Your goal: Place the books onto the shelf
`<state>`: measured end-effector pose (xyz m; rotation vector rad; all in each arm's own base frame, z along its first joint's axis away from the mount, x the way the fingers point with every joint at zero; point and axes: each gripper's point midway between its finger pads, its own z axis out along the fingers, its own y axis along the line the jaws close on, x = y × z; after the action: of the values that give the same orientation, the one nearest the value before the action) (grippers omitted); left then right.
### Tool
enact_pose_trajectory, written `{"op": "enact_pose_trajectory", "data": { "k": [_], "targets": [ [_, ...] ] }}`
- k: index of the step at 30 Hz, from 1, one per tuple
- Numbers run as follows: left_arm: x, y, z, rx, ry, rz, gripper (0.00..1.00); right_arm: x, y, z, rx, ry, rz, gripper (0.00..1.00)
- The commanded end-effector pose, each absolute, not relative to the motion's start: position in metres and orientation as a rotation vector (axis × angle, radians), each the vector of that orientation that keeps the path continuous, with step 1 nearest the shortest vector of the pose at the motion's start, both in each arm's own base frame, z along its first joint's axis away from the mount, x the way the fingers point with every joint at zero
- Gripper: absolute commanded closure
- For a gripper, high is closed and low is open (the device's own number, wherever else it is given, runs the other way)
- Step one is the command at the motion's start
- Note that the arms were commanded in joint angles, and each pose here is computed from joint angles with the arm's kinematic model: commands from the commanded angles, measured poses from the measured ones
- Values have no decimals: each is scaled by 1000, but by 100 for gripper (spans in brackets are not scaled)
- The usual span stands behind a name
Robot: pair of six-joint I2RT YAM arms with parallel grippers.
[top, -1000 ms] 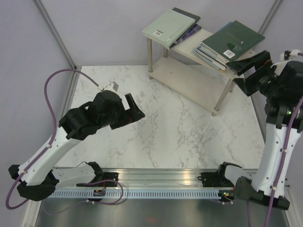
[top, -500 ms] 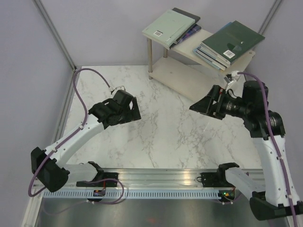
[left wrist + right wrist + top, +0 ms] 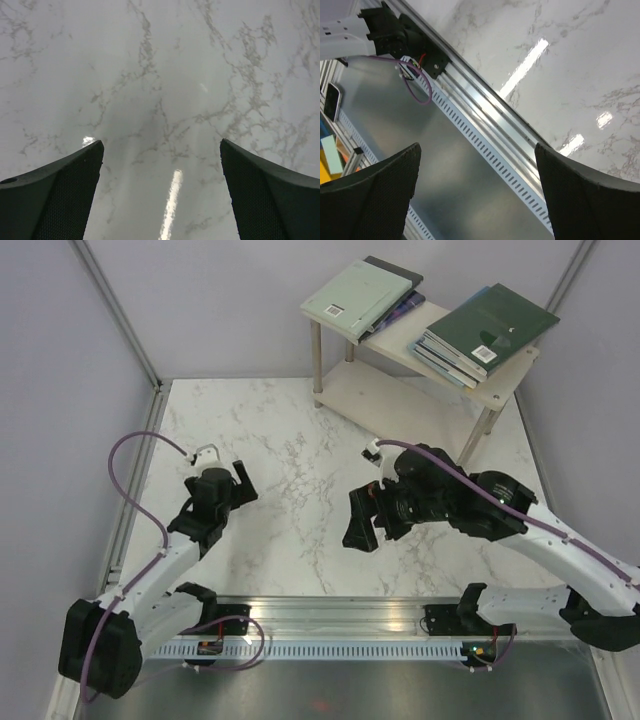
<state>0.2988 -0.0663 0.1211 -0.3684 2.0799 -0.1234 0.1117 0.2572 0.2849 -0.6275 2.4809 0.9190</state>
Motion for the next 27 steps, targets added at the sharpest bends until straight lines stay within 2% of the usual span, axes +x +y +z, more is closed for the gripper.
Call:
{"op": "enact_pose_trajectory", "data": {
  "k": [1,6,11,14,17,19,22,26,27],
  "targets": [
    [319,-26,140,-394,1868,17,0,131,256,334,-472,2214,899,2],
    [343,-9,143,-301,1783,68,0,128,249,317,-439,2201,903,2],
    [368,7,115,-167,1853,225,0,128,261,309,-511,2184,921,2],
    [373,21,96,-230,1862,152,0,139,267,311,-534,2139,891,2],
    [384,20,101,-213,1829,78,0,149,269,309,-556,2113,827,2],
    [393,11,110,-154,1768,18,0,149,276,304,-612,2100,833,2],
    [397,-6,100,-42,1811,-41,3,145,286,291,-688,2118,851,2],
    [377,-20,106,60,1706,-93,3,146,298,290,-703,2106,892,2],
    [374,-21,103,67,1700,-95,7,149,298,290,-661,2111,891,2]
  ]
}}
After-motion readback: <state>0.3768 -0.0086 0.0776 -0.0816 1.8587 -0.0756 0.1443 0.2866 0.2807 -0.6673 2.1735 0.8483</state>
